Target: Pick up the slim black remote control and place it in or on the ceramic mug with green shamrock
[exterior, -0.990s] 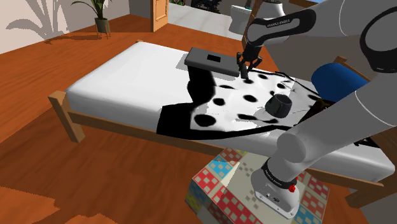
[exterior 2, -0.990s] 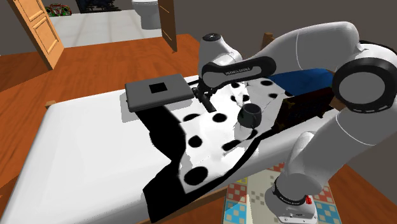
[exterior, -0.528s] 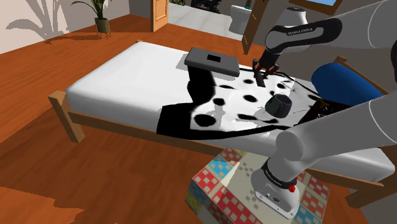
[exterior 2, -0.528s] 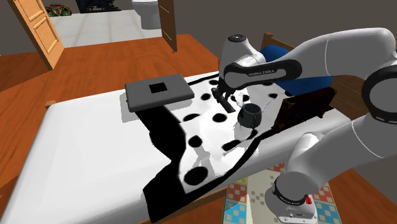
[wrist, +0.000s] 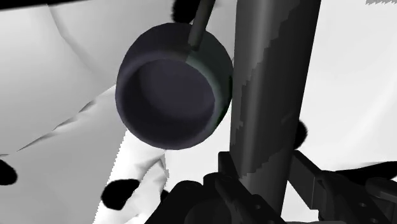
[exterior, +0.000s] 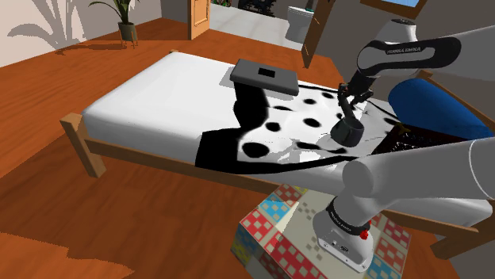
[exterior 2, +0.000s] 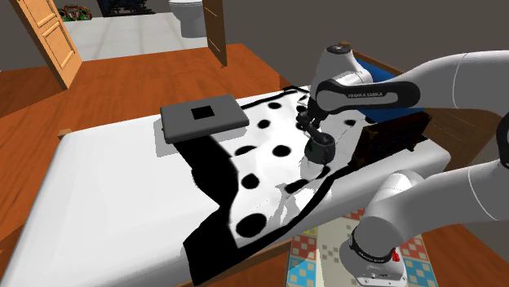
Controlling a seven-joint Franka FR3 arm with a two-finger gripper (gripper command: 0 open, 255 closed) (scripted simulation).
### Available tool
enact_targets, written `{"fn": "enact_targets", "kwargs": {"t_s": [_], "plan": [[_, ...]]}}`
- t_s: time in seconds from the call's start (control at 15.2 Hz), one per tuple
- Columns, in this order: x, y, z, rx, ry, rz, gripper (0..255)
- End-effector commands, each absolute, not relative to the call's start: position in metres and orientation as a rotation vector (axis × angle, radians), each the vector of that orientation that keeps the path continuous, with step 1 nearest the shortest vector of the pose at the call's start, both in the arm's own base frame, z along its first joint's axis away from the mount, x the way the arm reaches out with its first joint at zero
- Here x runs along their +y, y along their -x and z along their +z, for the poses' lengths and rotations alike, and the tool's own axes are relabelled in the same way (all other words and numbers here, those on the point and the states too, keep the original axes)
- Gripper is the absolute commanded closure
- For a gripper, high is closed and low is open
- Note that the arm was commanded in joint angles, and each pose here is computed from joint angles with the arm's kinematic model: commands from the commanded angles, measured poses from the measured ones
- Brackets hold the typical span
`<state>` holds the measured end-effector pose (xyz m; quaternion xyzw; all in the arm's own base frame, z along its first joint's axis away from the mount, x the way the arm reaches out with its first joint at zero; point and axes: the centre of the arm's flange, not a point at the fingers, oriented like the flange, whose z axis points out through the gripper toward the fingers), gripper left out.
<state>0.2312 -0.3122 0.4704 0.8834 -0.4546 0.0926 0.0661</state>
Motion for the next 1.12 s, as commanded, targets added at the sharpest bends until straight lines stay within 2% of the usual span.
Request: {"fn": "enact_targets", "kwargs": {"t_s": [0.0,0.13,0.86,1.06], "plan": [[-0.32,-0.205,0.469,-1.369,-2.666,0.279,255],[-0.326,-0.184,0.468,-1.369,-2.666,0.279,255],[-0.326,-0.184,0.411,-1.369,-2.666,0.279,255],[-0.326,-0.184,0.411,-1.369,-2.666,0.279,255]]}}
